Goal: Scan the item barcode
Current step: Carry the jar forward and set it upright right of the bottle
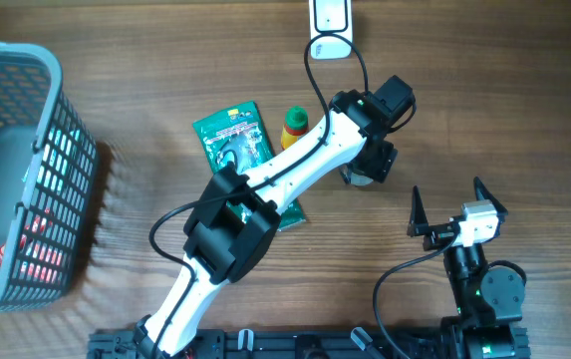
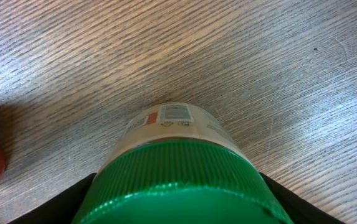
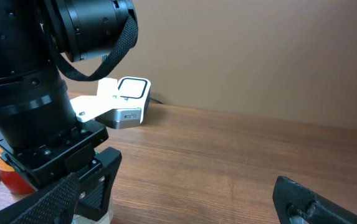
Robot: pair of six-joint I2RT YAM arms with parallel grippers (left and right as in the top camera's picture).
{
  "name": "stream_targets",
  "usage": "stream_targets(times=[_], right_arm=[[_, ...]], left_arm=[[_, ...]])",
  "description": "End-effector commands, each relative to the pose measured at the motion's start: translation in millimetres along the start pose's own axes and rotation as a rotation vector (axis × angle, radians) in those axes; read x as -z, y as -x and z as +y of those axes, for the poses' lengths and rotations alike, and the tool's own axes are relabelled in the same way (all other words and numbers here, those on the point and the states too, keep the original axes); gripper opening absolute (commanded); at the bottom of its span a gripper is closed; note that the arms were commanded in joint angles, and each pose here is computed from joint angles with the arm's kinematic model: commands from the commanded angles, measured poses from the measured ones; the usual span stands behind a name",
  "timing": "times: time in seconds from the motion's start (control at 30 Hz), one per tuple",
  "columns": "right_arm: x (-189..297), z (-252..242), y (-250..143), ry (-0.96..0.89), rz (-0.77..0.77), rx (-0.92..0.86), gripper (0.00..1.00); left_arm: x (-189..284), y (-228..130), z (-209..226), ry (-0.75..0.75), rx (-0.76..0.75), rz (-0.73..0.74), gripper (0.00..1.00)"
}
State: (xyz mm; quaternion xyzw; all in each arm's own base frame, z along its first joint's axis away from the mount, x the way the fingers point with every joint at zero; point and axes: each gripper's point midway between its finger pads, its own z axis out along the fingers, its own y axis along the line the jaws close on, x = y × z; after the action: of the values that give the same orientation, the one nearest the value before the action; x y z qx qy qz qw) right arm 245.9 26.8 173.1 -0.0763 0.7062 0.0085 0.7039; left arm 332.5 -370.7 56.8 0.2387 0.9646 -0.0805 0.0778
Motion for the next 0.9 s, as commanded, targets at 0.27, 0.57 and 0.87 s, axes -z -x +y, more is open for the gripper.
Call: stream_targets(times=[0.27, 0.57, 0.87], right_arm=[[0, 3, 1, 0.016, -0.007, 0.009, 1.00], [0, 3, 1, 0.015, -0.007, 0.009, 1.00], [0, 3, 1, 0.015, -0.007, 0.009, 1.00]], left_arm=[[17, 15, 4, 0.026, -0.009, -0.063, 0.78], [176, 65, 19, 0.166, -0.089, -0.420, 0.92], [361, 44, 108, 0.459, 0.086, -0.783, 0.96]])
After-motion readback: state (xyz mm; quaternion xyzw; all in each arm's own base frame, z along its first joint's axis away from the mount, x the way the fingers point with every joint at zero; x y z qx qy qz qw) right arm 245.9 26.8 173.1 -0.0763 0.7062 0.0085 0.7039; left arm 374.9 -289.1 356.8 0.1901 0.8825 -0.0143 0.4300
